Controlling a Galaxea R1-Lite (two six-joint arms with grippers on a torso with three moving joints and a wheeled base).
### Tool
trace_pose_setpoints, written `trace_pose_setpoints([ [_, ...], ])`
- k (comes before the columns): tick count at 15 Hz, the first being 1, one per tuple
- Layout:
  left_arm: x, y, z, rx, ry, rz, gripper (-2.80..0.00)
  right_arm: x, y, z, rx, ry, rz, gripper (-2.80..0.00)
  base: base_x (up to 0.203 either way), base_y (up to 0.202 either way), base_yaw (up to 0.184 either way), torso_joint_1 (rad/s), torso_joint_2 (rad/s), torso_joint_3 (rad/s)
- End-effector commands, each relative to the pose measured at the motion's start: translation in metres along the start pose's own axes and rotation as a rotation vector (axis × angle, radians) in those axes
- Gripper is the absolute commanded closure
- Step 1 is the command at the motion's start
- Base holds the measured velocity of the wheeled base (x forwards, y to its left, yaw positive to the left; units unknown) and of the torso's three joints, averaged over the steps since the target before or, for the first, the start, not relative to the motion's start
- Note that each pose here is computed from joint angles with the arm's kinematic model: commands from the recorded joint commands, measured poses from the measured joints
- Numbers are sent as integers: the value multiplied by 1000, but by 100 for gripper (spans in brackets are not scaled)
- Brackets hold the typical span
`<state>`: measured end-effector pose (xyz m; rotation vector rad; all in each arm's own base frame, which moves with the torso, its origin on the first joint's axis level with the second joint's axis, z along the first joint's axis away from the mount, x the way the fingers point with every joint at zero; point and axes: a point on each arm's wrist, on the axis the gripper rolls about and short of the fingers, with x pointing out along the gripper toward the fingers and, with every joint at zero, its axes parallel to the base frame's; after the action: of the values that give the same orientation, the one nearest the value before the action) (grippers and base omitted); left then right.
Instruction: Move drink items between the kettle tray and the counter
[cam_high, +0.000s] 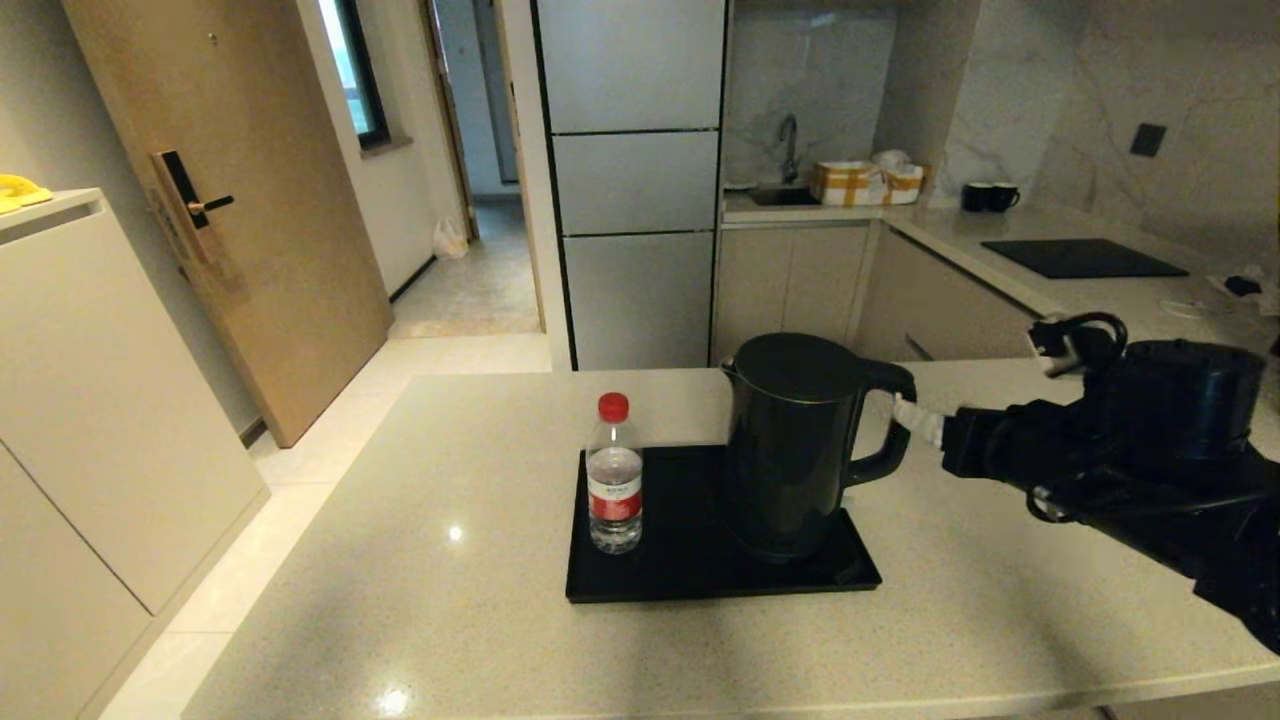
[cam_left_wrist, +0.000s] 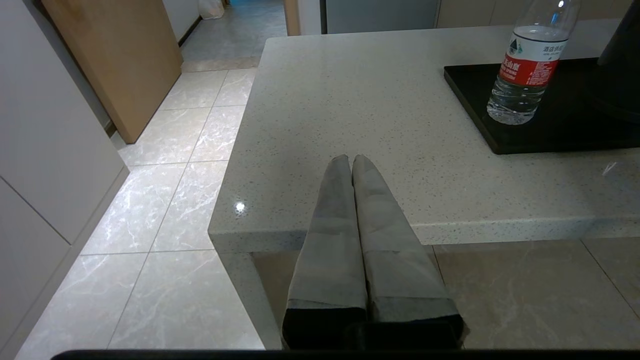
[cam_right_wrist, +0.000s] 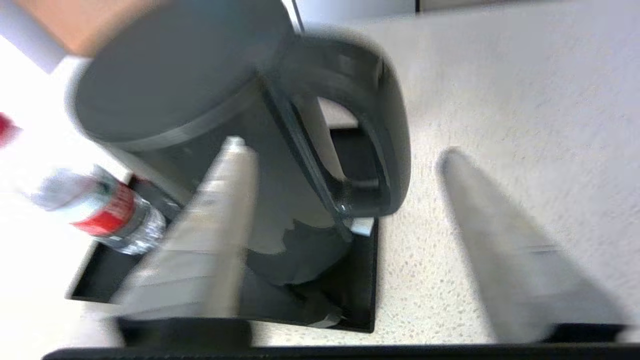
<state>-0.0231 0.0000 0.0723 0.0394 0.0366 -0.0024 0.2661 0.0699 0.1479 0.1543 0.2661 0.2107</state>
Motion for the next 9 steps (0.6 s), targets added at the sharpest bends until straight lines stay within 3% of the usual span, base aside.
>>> trace_pose_setpoints([
  [1, 0, 0, 0, 1, 0, 0, 0, -44, 9, 40, 3, -145, 42, 0, 0, 0, 0, 0, 0, 0],
  [5, 0, 0, 0, 1, 0, 0, 0, -117, 26, 80, -1, -209, 99, 0, 0, 0, 0, 0, 0, 0],
  [7, 0, 0, 0, 1, 0, 0, 0, -159, 27, 103, 19, -246, -20, 0, 0, 0, 0, 0, 0, 0],
  [9, 0, 0, 0, 1, 1, 0, 0, -196, 22, 107, 40, -252, -147, 0, 0, 0, 0, 0, 0, 0],
])
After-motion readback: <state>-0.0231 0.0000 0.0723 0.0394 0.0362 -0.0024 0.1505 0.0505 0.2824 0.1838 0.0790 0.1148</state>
